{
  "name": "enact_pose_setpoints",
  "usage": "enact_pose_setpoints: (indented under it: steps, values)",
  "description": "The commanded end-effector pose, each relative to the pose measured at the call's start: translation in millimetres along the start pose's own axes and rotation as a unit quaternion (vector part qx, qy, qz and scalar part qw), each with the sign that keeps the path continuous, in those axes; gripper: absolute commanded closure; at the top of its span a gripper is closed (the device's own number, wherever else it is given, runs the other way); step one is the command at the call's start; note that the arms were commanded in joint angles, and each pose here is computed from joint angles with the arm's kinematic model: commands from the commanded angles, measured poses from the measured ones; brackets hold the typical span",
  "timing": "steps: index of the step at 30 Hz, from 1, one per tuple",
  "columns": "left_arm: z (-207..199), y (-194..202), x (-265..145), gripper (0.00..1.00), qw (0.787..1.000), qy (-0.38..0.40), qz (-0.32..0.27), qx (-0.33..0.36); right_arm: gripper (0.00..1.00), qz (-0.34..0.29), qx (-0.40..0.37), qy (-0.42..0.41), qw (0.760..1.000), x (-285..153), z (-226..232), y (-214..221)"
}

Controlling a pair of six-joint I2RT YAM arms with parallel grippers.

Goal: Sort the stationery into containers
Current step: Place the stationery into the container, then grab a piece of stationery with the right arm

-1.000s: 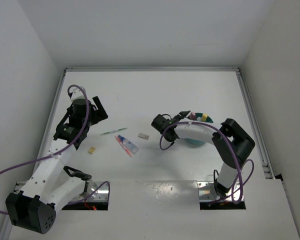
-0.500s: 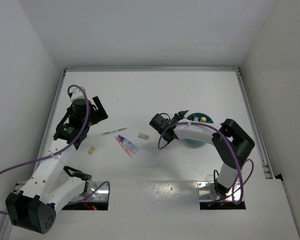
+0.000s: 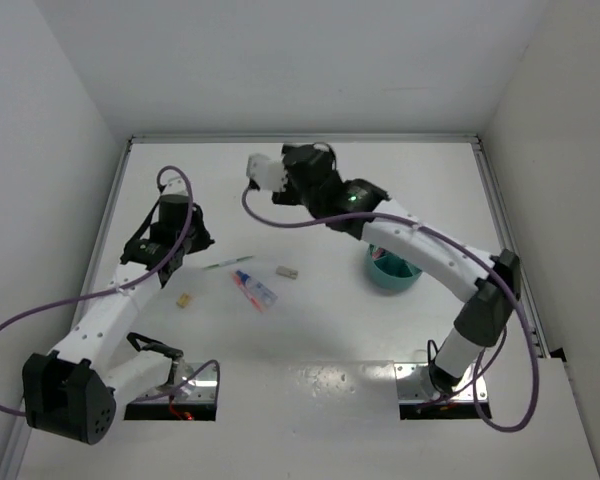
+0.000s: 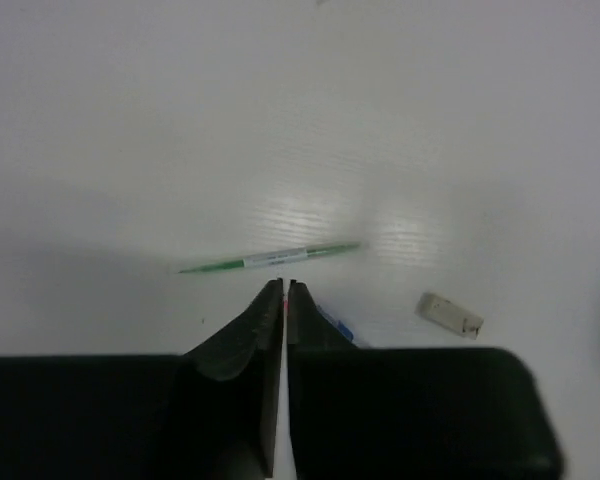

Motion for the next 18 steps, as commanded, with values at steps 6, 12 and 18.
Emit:
enact_pose_setpoints:
  steps: [6,12,18]
  values:
    - [-5.6,1.5,11.1,0.16,0.998,0.041,0.030,0.023,0.56,-0.122,0.311,-0.292,0.896,-23.5,66.8,-6.3]
    - [16.8,-0.8,-1.5,0.92,0.997,-0.078,-0.002,-0.025,0.96,-0.041,0.353,-0.363,0.861,6.9,93.8,-20.6]
    - [54.4,-14.3,-25.5,0.46,0.953,-0.271,-0.068,-0.119,0.24,-0.031,0.324,-0.493,0.807,26.5,136.2,-51.0]
Point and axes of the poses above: each gripper's point midway between its finger pads, its own x axis out along the fingers, its own z axis along the line the jaws close on, y = z × x, the point moved 8 cm from there along -x, back along the fingers, and after that the axes turned 10 degrees about x, right-handed, at the moved point
